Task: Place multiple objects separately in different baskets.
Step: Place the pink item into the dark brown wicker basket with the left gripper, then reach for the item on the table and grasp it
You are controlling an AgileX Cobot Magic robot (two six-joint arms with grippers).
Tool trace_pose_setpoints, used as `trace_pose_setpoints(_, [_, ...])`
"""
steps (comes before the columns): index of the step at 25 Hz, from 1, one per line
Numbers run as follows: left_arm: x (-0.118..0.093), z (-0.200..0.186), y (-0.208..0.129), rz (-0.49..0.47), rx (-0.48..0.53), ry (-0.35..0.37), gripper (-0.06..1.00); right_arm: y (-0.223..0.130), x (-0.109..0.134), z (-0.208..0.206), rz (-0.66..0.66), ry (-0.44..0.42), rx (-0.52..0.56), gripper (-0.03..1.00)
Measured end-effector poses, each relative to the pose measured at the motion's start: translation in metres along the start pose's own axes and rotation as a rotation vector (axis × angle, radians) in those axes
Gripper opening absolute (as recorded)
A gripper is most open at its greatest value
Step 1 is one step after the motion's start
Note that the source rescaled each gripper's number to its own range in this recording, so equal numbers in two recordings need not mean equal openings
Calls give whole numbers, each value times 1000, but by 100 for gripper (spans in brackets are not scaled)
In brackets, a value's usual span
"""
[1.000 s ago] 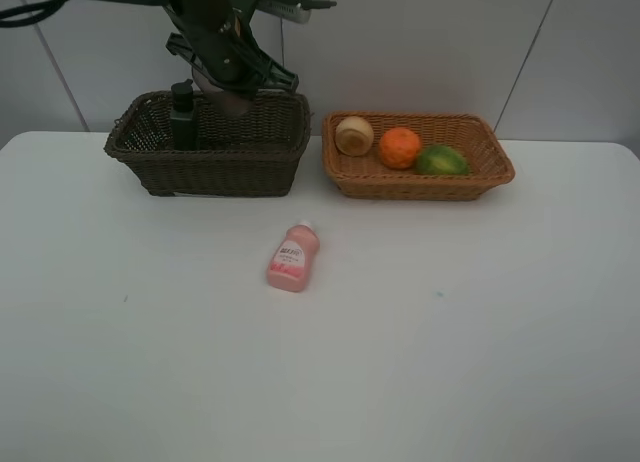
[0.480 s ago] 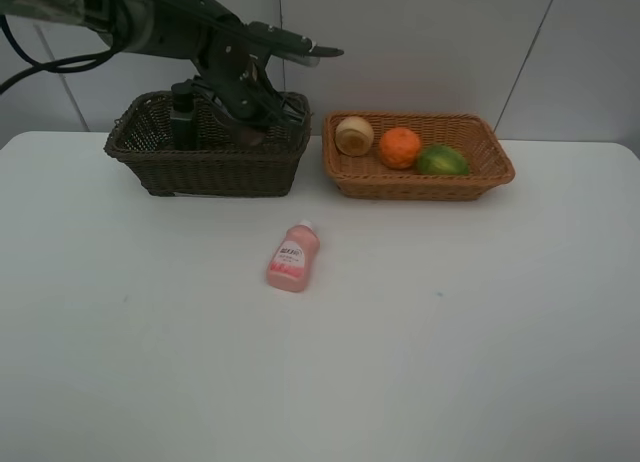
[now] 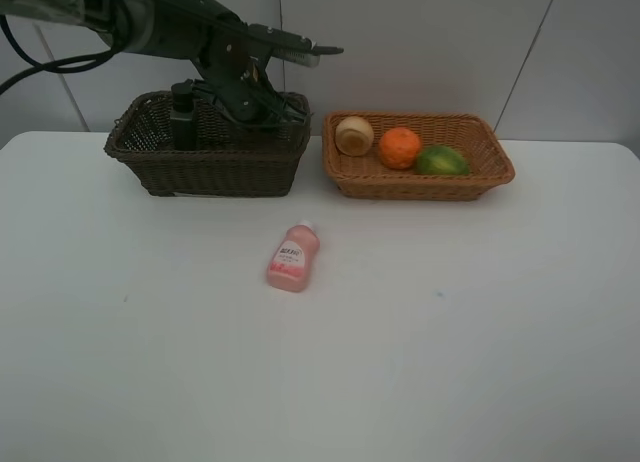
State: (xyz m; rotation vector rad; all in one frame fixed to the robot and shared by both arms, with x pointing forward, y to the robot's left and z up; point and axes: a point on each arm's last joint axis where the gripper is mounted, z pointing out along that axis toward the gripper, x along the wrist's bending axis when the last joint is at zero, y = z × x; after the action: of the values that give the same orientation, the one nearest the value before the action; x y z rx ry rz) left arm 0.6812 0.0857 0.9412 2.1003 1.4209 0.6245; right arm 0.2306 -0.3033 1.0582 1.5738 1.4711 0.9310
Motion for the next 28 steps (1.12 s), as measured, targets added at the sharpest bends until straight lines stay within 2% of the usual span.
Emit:
trace_pose_setpoints(2, [0, -2, 1, -1, -2, 1, 77, 0, 0, 0, 0, 0, 0, 90])
trace_pose_setpoints(4, [1, -10, 7, -4, -20, 1, 85, 0, 0, 0, 0, 0, 0, 90])
trace_pose_setpoints(10, [-2, -57, 29, -1, -79, 2, 87, 0, 0, 0, 0, 0, 0, 90])
trace_pose_setpoints(14, [-15, -78, 25, -4, 21, 12, 87, 0, 0, 0, 0, 0, 0, 90])
trace_pose_setpoints(20, [-41, -92, 4, -162, 250, -31, 87, 0, 0, 0, 0, 0, 0, 90])
trace_pose_setpoints(22, [-54, -96, -2, -174, 305, -45, 87, 0, 0, 0, 0, 0, 0, 90])
trace_pose_setpoints(28, [-81, -104, -13, -172, 362, -43, 87, 0, 0, 0, 0, 0, 0, 90])
